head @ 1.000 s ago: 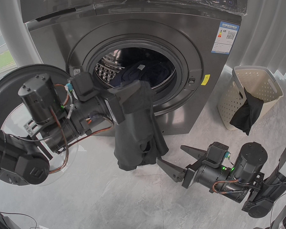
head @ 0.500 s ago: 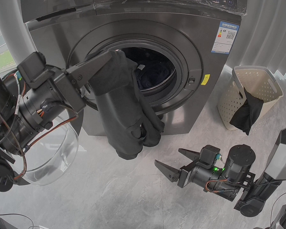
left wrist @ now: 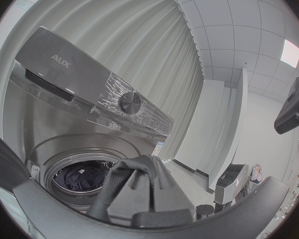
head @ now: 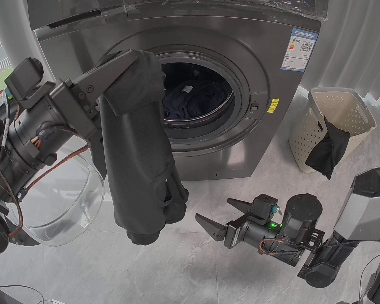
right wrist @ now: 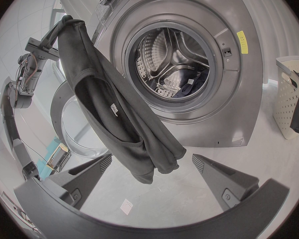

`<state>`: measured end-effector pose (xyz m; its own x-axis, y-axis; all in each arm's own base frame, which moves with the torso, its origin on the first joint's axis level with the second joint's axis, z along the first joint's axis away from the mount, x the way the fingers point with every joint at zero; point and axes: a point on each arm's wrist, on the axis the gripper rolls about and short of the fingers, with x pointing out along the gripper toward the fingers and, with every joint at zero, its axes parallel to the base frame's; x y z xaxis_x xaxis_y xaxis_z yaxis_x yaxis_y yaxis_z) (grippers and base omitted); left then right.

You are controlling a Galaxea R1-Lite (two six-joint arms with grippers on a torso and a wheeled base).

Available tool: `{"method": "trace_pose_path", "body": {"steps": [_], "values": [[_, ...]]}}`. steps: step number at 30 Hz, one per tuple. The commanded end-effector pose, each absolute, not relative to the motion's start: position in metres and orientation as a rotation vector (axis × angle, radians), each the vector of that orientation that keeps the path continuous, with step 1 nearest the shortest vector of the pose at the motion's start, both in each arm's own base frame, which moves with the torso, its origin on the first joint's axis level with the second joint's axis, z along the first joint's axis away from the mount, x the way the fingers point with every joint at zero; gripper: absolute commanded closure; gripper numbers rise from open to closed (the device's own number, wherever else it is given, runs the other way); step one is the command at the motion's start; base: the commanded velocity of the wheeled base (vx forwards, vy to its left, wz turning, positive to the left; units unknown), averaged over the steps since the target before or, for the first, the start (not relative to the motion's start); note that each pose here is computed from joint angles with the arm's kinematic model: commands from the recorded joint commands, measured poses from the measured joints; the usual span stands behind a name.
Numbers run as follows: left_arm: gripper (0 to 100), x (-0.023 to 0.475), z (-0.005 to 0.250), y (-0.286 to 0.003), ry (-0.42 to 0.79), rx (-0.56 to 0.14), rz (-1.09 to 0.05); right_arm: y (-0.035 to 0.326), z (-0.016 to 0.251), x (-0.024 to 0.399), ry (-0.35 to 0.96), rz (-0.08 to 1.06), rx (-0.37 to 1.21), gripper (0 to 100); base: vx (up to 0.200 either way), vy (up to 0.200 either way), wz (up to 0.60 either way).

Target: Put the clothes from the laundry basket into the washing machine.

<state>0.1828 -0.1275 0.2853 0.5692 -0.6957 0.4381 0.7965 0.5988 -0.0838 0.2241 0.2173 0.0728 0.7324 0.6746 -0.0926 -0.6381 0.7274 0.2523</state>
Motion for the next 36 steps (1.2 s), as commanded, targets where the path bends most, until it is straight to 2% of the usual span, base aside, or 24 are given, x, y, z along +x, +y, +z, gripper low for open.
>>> {"method": "trace_pose_path", "body": {"steps": [1, 16, 20, 25, 36], "values": [[100, 0.182, 0.284, -0.127, -0.38, -0.287, -0.892, 0.221, 0.069, 0.224, 0.193, 0.733, 0.205, 0, 0.0, 0.0, 0.0], [100, 0.191, 0.275, -0.134, -0.338, -0.279, -0.891, 0.233, 0.059, 0.219, 0.222, 0.771, 0.191, 0, 0.0, 0.0, 0.0], [100, 0.193, 0.273, -0.135, -0.333, -0.277, -0.889, 0.242, 0.055, 0.218, 0.228, 0.835, 0.185, 0, 0.0, 0.0, 0.0], [100, 0.193, 0.275, -0.134, -0.339, -0.279, -0.886, 0.257, 0.051, 0.225, 0.215, 0.904, 0.191, 0, 0.0, 0.0, 0.0], [100, 0.19, 0.278, -0.133, -0.352, -0.282, -0.892, 0.275, 0.033, 0.249, 0.2, 0.936, 0.199, 0, 0.0, 0.0, 0.0]]}}
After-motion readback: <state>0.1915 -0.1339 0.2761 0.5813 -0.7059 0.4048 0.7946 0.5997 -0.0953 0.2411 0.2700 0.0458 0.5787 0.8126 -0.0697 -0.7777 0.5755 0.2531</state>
